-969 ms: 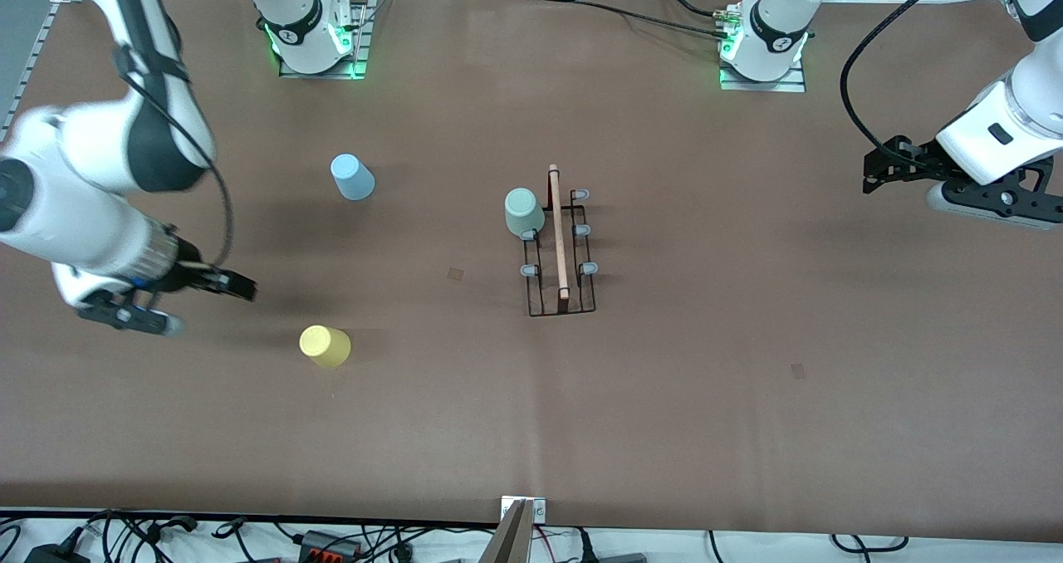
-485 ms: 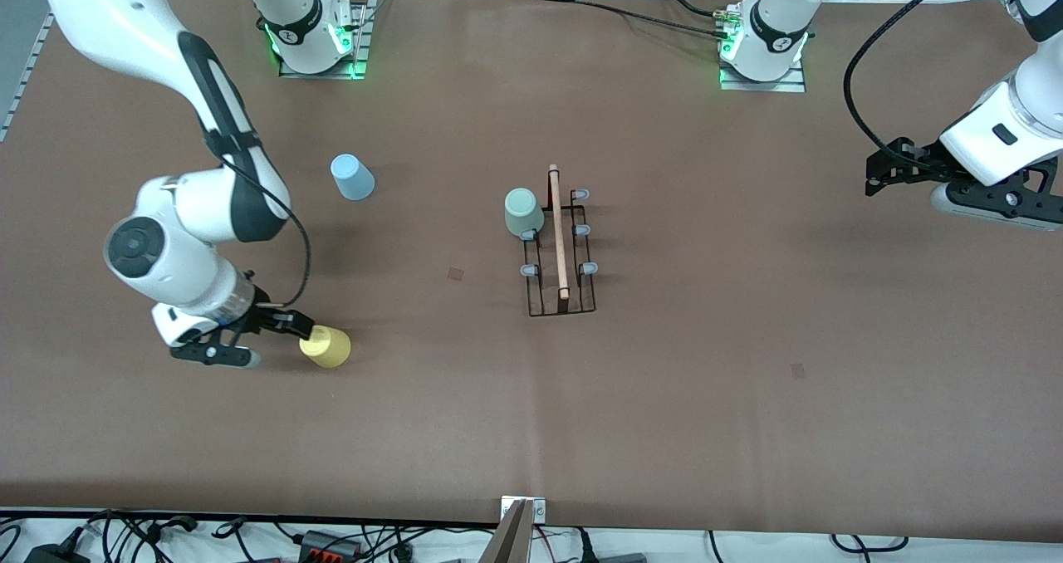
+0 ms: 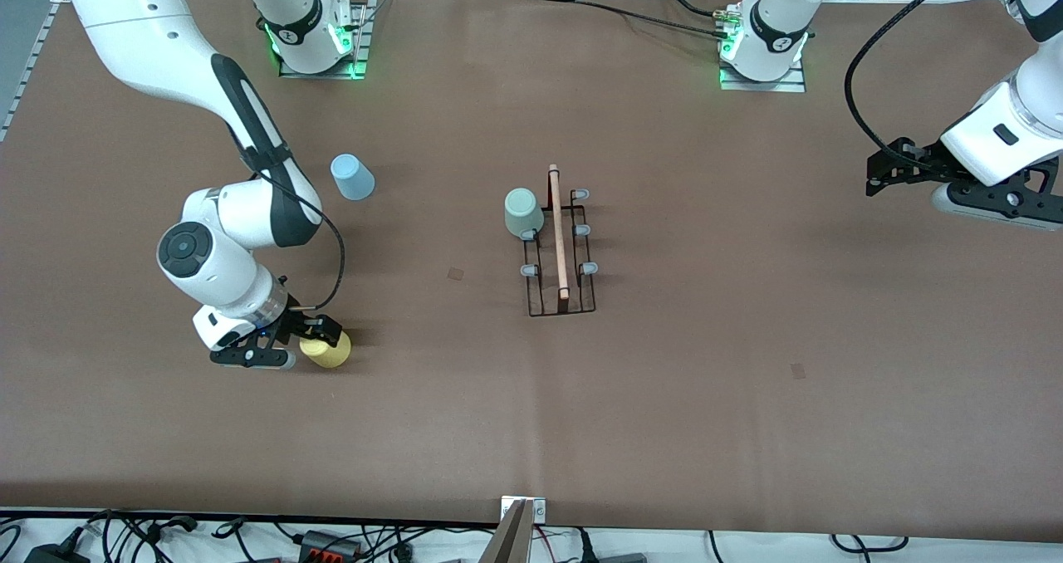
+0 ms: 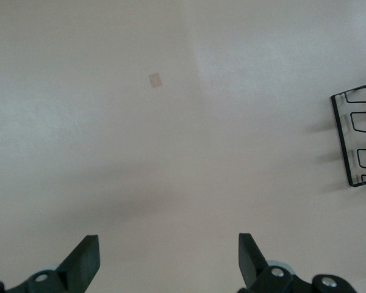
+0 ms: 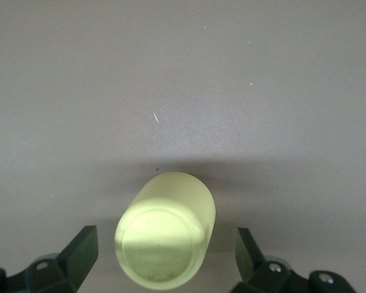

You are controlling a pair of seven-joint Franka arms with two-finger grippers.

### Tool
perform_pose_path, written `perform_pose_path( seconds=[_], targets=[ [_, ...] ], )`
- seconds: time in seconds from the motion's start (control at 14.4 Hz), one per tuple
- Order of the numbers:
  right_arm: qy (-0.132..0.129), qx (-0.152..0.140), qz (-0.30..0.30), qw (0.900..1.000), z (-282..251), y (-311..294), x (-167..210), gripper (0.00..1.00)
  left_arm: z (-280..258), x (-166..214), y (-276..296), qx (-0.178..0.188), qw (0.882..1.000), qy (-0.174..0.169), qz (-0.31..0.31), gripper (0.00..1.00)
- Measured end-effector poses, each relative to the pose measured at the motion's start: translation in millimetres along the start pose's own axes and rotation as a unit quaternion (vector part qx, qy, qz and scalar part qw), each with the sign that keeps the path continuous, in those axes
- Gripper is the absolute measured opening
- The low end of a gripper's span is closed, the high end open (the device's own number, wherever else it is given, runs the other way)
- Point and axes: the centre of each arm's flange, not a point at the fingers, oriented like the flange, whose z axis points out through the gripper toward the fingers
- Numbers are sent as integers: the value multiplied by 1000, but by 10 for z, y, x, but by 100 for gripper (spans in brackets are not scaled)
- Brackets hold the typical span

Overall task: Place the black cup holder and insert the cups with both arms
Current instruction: 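Carry the yellow cup with the right gripper onto a rack peg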

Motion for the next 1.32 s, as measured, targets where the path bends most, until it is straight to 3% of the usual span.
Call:
perform_pose_path(
  seconds=[0.28, 0.48, 0.83, 1.11, 1.32],
  targets=[
    [1, 1, -4, 1000, 197, -2, -95, 100, 0, -1, -6, 0, 1000, 0, -1, 100],
    [4, 2, -12, 1000, 171, -7, -76, 69, 0, -1, -11, 0, 1000, 0, -1, 100],
    [-13, -3, -20, 1000, -61, -27, -28, 69, 0, -2, -16, 0, 1000, 0, -1, 100],
    [-37, -8, -38, 999, -729, -368, -27, 69, 1, -3, -22, 0, 1000, 0, -2, 100],
    [-48, -11, -9, 999, -1229, -816, -128, 69, 0, -3, -22, 0, 1000, 0, -2, 100]
  ],
)
